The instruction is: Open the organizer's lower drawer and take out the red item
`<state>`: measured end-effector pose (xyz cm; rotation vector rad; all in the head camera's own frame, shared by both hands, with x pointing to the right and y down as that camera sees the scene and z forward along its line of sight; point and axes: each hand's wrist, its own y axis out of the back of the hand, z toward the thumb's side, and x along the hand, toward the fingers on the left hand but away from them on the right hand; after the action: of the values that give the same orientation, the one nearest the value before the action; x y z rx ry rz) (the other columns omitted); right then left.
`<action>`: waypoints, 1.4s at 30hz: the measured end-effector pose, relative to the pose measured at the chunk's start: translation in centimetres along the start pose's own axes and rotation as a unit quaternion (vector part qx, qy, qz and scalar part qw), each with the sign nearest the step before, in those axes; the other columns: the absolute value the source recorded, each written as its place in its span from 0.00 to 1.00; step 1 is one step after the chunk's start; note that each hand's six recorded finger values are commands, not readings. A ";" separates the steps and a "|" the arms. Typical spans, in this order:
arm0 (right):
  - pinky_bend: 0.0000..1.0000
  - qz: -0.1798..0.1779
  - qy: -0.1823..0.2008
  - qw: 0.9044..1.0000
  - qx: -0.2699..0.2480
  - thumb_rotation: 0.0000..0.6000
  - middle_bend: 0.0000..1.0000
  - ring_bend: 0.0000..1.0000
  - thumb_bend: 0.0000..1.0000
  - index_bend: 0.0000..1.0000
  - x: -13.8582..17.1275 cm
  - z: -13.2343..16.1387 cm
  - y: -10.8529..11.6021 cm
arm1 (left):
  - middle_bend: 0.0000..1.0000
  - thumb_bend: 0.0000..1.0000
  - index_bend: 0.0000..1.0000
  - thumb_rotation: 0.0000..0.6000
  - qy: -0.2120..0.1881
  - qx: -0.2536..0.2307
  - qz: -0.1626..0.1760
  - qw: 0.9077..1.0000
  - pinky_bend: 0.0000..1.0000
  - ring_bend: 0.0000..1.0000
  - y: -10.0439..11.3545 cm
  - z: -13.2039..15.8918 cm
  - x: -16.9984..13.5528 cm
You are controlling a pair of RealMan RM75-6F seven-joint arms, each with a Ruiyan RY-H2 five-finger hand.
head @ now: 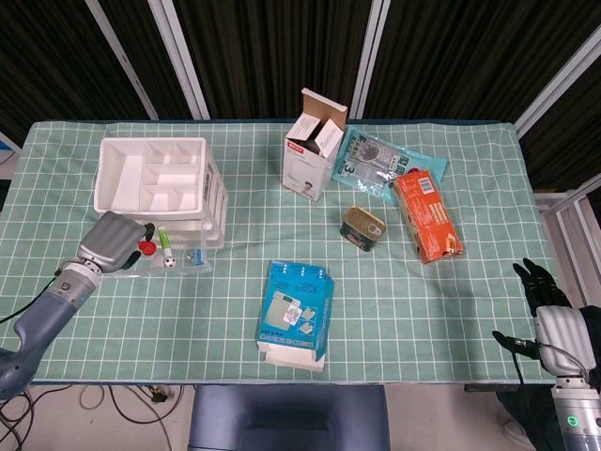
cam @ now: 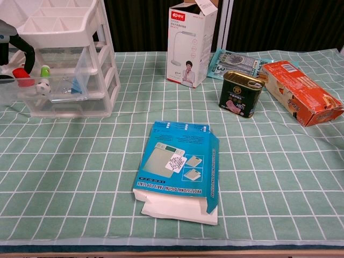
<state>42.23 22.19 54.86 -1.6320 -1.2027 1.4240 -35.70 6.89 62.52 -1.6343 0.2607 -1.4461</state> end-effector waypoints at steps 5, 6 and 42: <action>0.22 0.001 0.001 1.000 -0.001 1.00 0.00 0.00 0.08 0.00 0.0 0.0 0.0 | 1.00 0.39 0.53 1.00 -0.002 -0.004 0.001 1.000 1.00 1.00 0.0 0.2 0.0; 0.22 0.001 0.001 1.000 -0.001 1.00 0.00 0.00 0.08 0.00 0.0 0.0 0.0 | 1.00 0.39 0.53 1.00 -0.002 -0.005 0.001 1.000 1.00 1.00 0.0 0.2 0.0; 0.22 -0.001 0.002 1.000 -0.002 1.00 0.00 0.00 0.08 0.00 0.0 0.1 0.0 | 1.00 0.39 0.53 1.00 -0.111 -0.021 0.095 0.989 1.00 1.00 6.4 5.7 -9.1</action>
<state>42.13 22.19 54.84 -1.6352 -1.2055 1.4184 -30.89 12.17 52.24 -1.7383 0.3118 -1.1133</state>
